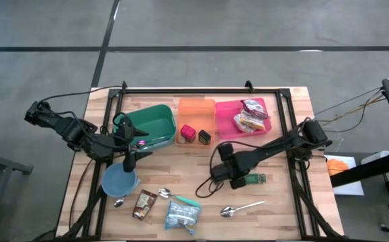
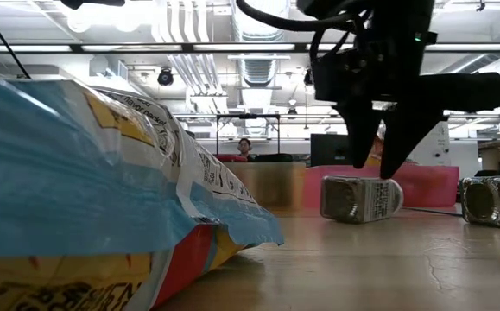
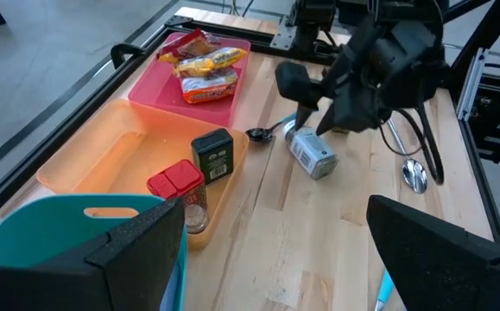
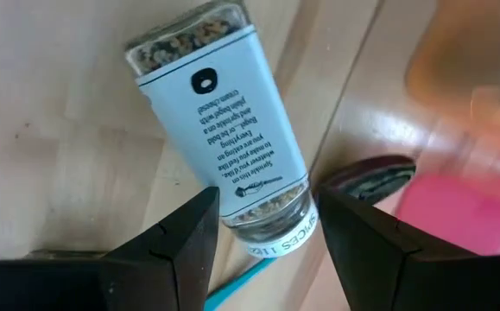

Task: Pick & Place Food Item
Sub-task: Put the white seasoning bottle into the orange bin

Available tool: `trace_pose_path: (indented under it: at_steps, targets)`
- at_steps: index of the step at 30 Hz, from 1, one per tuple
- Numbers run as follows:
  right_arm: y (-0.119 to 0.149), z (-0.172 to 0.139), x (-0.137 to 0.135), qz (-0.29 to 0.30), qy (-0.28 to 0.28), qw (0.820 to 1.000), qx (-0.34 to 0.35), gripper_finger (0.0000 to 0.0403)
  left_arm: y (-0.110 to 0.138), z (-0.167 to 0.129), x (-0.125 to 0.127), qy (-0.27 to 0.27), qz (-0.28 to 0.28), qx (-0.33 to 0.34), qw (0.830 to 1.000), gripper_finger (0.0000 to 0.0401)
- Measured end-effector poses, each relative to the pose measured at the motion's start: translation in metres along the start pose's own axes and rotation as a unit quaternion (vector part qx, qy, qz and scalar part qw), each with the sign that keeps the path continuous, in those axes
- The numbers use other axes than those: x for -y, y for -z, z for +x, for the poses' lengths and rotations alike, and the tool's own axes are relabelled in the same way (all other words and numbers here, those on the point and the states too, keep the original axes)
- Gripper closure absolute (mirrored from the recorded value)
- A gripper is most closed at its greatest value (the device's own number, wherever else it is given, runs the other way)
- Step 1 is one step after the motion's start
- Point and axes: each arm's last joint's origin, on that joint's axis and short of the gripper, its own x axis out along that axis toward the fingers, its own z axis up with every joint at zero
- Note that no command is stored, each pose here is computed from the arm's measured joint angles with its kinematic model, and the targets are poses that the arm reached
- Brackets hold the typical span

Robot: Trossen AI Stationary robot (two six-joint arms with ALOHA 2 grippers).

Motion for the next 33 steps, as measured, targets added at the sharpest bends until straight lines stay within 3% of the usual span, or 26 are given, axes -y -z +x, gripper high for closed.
trace_pose_path:
  at_steps: [7, 14, 25, 33]
  targets:
    - [-0.012, 0.004, -0.002, -0.047, -0.010, 0.999, -0.006, 0.0205, 0.004, 0.004, 0.000, -0.004, 0.005, -0.007, 1.000, 0.0038]
    - [-0.017, 0.012, -0.005, -0.054, -0.012, 0.998, -0.018, 0.0204, 0.004, 0.004, 0.000, -0.003, -0.001, -0.006, 1.000, 0.0038]
    - [-0.022, 0.010, -0.004, -0.031, -0.011, 0.999, -0.005, 0.0205, 0.004, 0.004, 0.001, -0.003, -0.001, -0.005, 1.000, 0.0038]
    - [-0.030, 0.001, -0.001, 0.017, -0.013, 1.000, 0.010, 0.0205, 0.004, 0.004, 0.001, -0.003, -0.001, -0.005, 1.000, 0.0038]
